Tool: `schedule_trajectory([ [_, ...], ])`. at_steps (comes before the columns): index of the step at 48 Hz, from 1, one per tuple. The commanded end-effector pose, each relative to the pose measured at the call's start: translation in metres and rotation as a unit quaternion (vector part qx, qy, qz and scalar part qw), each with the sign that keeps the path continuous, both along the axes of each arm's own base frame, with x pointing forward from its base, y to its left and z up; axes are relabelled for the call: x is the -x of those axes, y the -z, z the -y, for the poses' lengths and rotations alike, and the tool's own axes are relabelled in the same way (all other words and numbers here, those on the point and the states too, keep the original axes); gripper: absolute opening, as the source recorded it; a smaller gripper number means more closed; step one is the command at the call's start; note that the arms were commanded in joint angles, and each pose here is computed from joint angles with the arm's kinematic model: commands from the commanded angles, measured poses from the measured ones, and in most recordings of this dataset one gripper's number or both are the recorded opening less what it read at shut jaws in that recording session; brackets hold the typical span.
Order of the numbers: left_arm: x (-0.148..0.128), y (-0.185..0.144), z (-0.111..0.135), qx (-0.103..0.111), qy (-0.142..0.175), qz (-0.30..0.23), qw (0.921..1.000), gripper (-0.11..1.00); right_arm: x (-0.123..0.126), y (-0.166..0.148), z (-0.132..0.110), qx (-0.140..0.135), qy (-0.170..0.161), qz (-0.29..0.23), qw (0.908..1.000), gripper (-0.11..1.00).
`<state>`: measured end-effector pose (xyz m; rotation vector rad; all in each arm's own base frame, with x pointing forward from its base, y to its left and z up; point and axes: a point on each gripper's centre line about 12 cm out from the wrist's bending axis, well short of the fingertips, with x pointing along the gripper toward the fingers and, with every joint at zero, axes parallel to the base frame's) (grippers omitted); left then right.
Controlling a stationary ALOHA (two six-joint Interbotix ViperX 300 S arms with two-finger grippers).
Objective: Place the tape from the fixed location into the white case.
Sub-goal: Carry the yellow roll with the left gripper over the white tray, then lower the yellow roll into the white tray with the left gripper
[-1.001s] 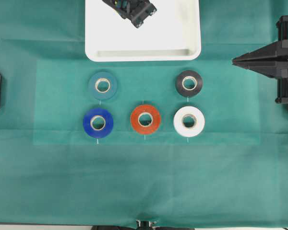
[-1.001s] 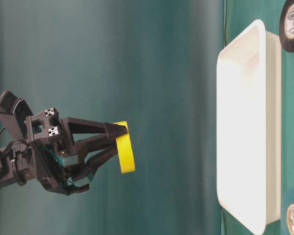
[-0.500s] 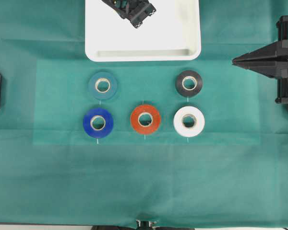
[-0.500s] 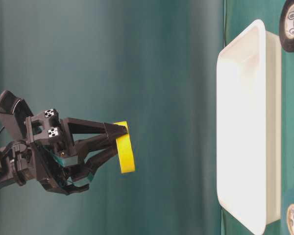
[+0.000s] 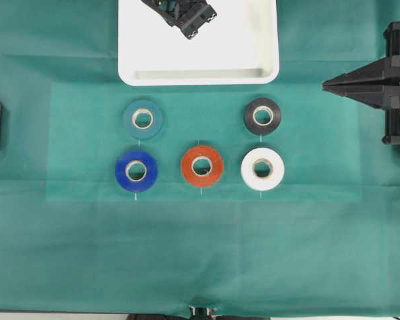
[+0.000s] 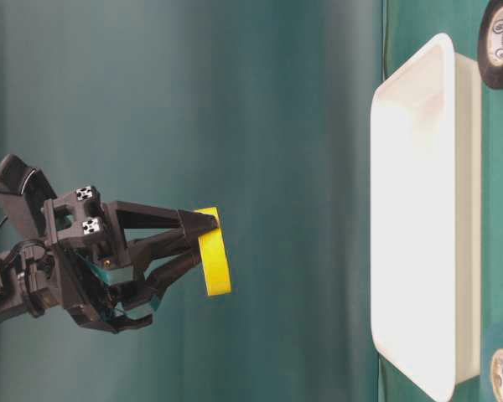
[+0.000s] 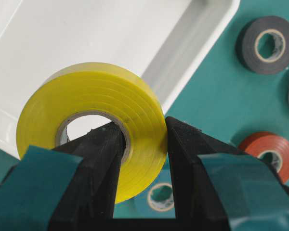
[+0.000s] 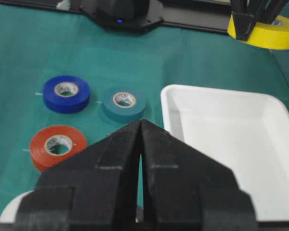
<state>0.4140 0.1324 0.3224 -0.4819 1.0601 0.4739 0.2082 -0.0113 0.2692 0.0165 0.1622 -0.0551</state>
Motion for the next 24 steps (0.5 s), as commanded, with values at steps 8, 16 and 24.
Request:
schedule_trajectory([
  [8, -0.001, 0.002, -0.002, -0.008, 0.0, 0.019, 0.9998, 0.25, -0.003, -0.012, 0.0, 0.002, 0.001, 0.015, 0.9999, 0.0],
  [16, -0.005, 0.028, -0.008, -0.009, -0.003, 0.019, 0.9998, 0.25, -0.003, -0.011, 0.0, 0.002, 0.001, 0.014, 0.9999, 0.0],
  [24, -0.007, 0.068, -0.017, -0.003, -0.011, 0.0, 0.9999, 0.25, -0.003, -0.011, 0.0, 0.001, 0.001, 0.013, 0.9999, 0.0],
])
